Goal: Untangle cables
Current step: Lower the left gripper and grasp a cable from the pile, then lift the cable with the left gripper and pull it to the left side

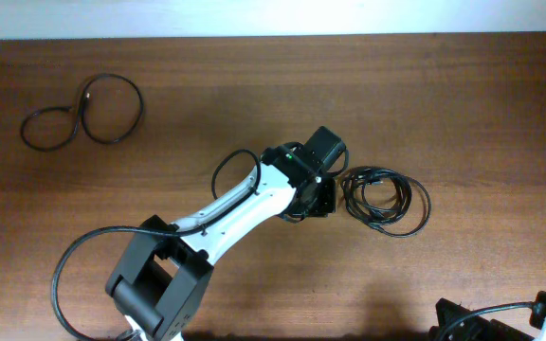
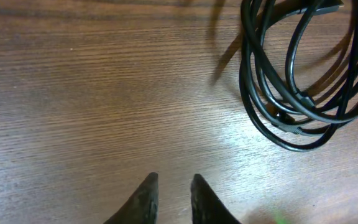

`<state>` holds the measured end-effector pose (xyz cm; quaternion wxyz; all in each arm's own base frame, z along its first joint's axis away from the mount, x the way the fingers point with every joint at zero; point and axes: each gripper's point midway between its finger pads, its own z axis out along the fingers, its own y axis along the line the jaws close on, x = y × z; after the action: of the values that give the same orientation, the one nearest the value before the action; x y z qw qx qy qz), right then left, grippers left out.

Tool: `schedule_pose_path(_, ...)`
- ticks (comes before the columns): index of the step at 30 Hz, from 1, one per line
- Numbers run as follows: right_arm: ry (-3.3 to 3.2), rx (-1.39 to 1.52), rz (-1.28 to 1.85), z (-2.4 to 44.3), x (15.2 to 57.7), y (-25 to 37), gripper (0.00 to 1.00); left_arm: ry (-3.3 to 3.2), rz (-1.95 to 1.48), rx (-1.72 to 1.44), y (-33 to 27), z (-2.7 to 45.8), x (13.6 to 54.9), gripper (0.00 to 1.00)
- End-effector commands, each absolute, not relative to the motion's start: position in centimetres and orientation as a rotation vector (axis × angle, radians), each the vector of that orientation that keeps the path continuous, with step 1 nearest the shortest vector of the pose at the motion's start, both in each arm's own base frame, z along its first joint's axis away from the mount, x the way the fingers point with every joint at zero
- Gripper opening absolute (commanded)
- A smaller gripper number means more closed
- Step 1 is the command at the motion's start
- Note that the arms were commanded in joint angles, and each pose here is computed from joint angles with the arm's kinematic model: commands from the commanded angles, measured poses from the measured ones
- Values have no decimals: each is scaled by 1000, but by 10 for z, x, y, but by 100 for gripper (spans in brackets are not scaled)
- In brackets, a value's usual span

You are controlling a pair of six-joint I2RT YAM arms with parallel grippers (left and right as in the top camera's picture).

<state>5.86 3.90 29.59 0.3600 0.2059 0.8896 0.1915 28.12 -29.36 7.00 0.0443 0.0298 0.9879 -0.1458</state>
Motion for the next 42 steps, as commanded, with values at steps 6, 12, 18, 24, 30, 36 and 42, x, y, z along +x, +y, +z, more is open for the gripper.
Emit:
schedule_pose_path(6, 2287, 531, 488, 296, 56, 38, 99, 2936, -188, 239, -257, 68, 303, 0)
schedule_pose_path(12, 2288, 531, 489, 296, 56, 38, 99, 2851, -203, 34, -203, 123, 325, 0)
schedule_pose_path(18, 2288, 528, 497, 297, 56, 39, 99, 2872, -187, 35, -200, 122, 319, 21)
schedule_pose_path(24, 2288, 528, 497, 297, 56, 39, 99, 2917, -323, -7, -215, 122, 310, 90)
schedule_pose_path(30, 2287, 531, 488, 296, 56, 38, 99, 2855, -410, 161, -276, 128, 285, 93)
schedule_pose_path(36, 2287, 531, 488, 296, 56, 38, 99, 2766, -551, 182, -337, 112, 292, 99)
schedule_pose_path(42, 2288, 531, 488, 296, 56, 38, 99, 2823, -669, -127, -384, 38, 304, 75)
